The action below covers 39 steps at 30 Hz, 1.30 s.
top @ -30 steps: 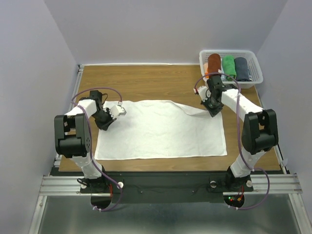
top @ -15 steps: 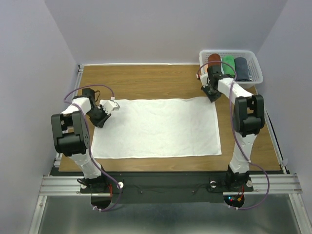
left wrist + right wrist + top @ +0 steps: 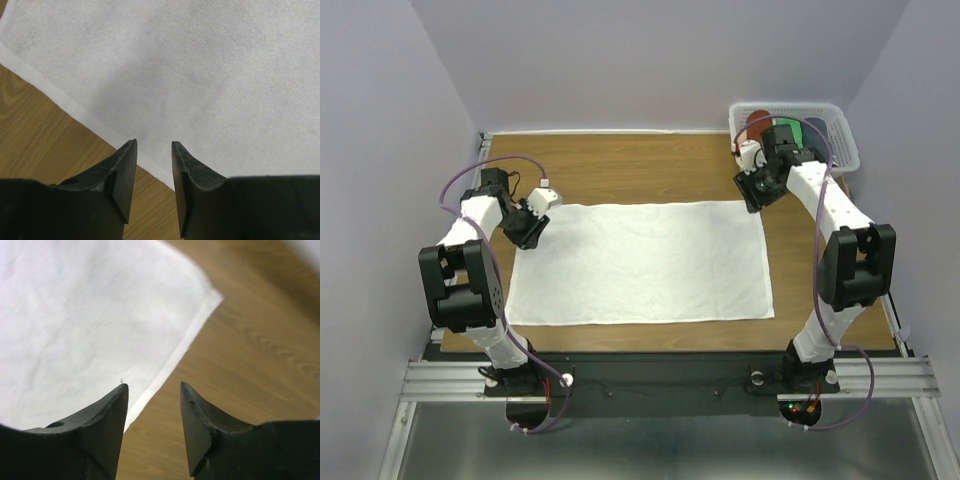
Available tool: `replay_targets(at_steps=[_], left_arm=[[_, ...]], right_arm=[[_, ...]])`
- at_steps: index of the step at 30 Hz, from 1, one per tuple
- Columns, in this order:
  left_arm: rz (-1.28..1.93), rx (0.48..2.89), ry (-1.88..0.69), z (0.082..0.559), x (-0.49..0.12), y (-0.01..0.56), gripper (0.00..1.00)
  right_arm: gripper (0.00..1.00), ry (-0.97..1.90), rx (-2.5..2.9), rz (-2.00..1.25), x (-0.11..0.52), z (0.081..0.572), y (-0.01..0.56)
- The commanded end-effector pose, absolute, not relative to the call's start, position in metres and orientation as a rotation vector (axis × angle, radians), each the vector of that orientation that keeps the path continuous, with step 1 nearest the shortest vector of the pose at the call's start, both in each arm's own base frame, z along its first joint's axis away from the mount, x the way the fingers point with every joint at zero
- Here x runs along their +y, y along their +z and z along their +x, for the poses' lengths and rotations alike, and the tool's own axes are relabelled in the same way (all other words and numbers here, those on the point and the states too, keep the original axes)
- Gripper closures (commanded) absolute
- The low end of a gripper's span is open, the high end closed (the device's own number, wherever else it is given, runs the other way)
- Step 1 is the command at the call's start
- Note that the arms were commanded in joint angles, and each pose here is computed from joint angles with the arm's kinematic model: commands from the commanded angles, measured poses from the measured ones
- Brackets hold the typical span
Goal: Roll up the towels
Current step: Flatten the towel
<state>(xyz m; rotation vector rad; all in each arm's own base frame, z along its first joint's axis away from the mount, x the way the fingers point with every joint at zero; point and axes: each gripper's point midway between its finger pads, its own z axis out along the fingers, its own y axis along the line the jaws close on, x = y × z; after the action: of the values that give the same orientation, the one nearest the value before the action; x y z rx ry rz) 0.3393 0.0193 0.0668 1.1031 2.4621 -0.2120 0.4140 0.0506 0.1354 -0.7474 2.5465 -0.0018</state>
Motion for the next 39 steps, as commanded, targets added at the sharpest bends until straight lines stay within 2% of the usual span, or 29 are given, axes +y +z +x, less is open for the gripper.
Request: replay_targets(at_steps=[1, 4, 10, 17, 22, 27, 29, 32, 34, 37, 39], left_arm=[[0.929, 2.493, -0.234, 0.337, 0.014, 0.068, 0.54], [0.911, 2.478, -0.248, 0.347, 0.008, 0.066, 0.54], [0.823, 2.533, -0.206, 0.366, 0.010, 0.048, 0.64], [0.702, 2.583, -0.174, 0.410, 0.018, 0.019, 0.76], [0.634, 2.539, -0.153, 0.460, 0.021, 0.035, 0.77], [0.742, 2.478, -0.141, 0.437, 0.020, 0.082, 0.69], [0.786, 2.477, -0.158, 0.411, 0.018, 0.085, 0.68], [0.873, 2.479, -0.116, 0.366, 0.024, 0.102, 0.67], [0.964, 2.511, -0.124, 0.339, 0.026, 0.088, 0.72], [1.001, 2.564, -0.113, 0.311, 0.033, 0.071, 0.89], [1.008, 2.586, -0.115, 0.303, 0.034, 0.063, 0.93]], right_arm=[[0.51, 0.294, 2.757, -0.864, 0.076, 0.345, 0.087], [0.52, 0.368, 2.809, -0.855, 0.082, 0.336, 0.068], [0.52, 0.336, 2.853, -0.826, 0.079, 0.343, 0.036], [0.52, 0.178, 2.849, -0.744, 0.069, 0.393, 0.007], [0.48, 0.077, 2.784, -0.694, 0.066, 0.441, 0.018], [0.39, 0.087, 2.727, -0.749, 0.064, 0.419, 0.062], [0.37, 0.148, 2.671, -0.778, 0.069, 0.401, 0.092], [0.39, 0.273, 2.742, -0.854, 0.074, 0.349, 0.098], [0.45, 0.330, 2.796, -0.876, 0.074, 0.323, 0.088], [0.57, 0.311, 2.858, -0.898, 0.066, 0.296, 0.072], [0.63, 0.302, 2.874, -0.896, 0.064, 0.290, 0.064]])
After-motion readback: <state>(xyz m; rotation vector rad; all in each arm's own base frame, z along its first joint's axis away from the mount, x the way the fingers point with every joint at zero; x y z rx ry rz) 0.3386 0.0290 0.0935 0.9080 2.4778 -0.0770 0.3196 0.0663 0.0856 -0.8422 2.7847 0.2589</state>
